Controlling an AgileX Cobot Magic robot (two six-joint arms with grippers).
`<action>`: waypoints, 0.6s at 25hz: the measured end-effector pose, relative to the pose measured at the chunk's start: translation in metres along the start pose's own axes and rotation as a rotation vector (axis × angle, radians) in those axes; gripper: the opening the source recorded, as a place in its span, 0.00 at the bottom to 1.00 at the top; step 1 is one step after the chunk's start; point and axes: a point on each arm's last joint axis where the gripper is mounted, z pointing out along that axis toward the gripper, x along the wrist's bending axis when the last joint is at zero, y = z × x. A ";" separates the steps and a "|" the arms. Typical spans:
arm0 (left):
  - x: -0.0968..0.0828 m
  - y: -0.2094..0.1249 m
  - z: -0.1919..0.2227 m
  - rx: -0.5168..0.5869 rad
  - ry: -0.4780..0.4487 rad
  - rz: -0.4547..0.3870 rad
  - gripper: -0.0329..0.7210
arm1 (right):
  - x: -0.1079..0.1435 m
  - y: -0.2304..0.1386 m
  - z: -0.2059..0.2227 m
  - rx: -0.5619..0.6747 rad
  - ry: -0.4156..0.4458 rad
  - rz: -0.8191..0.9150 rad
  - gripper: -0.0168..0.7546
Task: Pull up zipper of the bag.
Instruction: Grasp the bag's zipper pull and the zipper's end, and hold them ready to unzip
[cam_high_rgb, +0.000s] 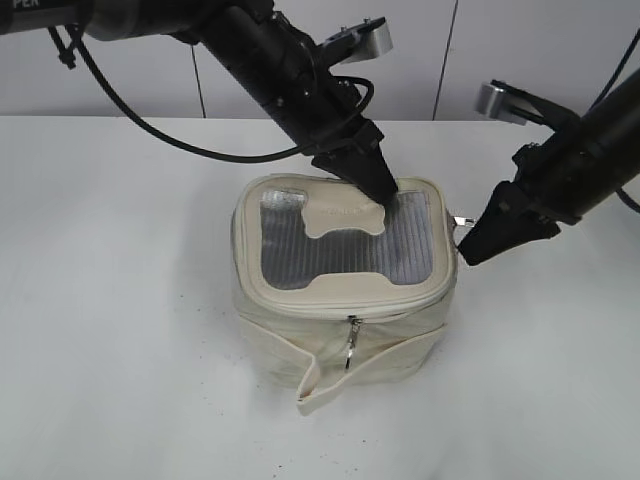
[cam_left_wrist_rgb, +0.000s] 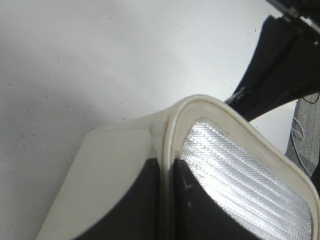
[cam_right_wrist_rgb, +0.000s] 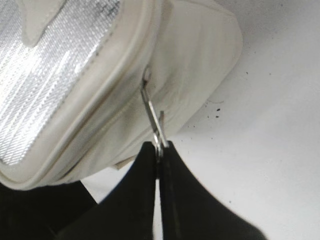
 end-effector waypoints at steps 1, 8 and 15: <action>0.000 0.000 0.000 0.000 0.000 0.000 0.10 | 0.002 -0.001 -0.003 0.007 -0.005 0.005 0.03; 0.000 0.000 0.000 0.001 -0.003 -0.014 0.10 | 0.017 -0.009 -0.021 0.054 0.000 0.017 0.03; -0.002 0.000 0.000 0.007 -0.017 -0.019 0.10 | 0.047 -0.032 -0.015 0.107 0.022 0.001 0.03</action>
